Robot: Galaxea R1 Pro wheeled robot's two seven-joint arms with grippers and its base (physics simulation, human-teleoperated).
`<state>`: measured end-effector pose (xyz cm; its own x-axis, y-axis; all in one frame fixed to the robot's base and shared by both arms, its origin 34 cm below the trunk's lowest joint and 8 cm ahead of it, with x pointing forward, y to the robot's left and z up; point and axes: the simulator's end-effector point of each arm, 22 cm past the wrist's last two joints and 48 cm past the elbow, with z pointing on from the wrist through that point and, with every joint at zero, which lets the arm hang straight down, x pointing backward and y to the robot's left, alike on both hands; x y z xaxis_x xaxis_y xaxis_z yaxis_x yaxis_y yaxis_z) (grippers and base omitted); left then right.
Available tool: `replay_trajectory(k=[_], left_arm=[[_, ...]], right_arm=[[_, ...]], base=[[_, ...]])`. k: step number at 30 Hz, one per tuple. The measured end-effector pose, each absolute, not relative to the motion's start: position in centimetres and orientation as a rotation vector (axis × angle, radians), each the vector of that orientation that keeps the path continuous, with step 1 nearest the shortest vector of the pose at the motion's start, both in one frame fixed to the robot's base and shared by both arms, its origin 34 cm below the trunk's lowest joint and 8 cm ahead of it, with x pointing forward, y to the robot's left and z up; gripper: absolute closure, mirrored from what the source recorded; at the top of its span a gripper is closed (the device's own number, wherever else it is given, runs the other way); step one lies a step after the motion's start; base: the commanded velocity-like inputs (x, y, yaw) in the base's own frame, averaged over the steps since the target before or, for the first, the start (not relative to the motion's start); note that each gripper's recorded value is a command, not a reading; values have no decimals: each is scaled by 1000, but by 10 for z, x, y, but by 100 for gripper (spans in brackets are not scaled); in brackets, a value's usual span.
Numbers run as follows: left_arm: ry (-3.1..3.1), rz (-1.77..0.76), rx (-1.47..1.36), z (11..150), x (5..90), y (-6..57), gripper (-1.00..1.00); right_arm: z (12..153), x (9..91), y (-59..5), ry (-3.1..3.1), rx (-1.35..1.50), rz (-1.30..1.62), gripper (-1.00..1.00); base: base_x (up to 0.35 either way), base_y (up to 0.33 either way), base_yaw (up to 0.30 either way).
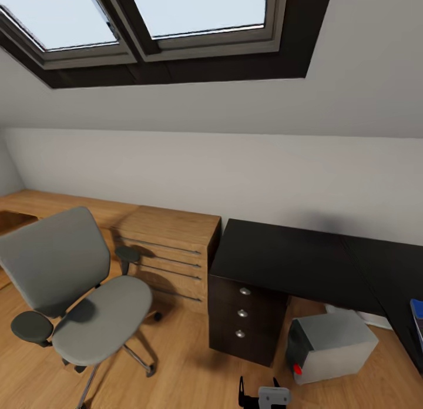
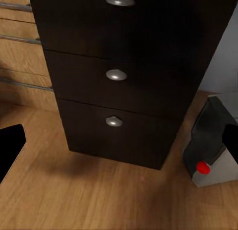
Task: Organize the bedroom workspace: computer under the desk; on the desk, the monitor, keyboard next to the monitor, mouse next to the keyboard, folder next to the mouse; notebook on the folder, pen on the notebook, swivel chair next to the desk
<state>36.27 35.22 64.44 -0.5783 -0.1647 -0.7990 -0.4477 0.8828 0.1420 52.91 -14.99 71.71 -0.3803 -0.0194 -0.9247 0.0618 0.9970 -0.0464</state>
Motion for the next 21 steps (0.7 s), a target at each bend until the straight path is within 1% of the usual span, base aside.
replay_trajectory(k=[5,9,11,13,14,16,21], left_arm=[[2188,424,-438,643,360,355,-100],[2276,480,-414,625,319,364,-100],[2317,537,-401,618,281,375,-100],[2303,557,-378,621,260,381,-100],[2294,550,-368,622,260,380,-100],[2266,446,-314,625,267,365,-100],[2264,361,-283,624,272,351,-100]], right_arm=[[705,519,-167,1990,15,-134,-100],[689,495,-208,2013,-19,-232,-100],[694,482,-254,1955,-7,-291,-100],[689,454,-271,1948,-18,-302,-100],[687,447,-271,1952,-26,-299,-100],[681,422,-275,1965,-29,-294,-100],[677,407,-264,1979,-31,-270,-100]], base=[[0,0,290],[0,0,290],[0,0,291],[0,0,290],[0,0,290],[0,0,287],[-40,6,275]])
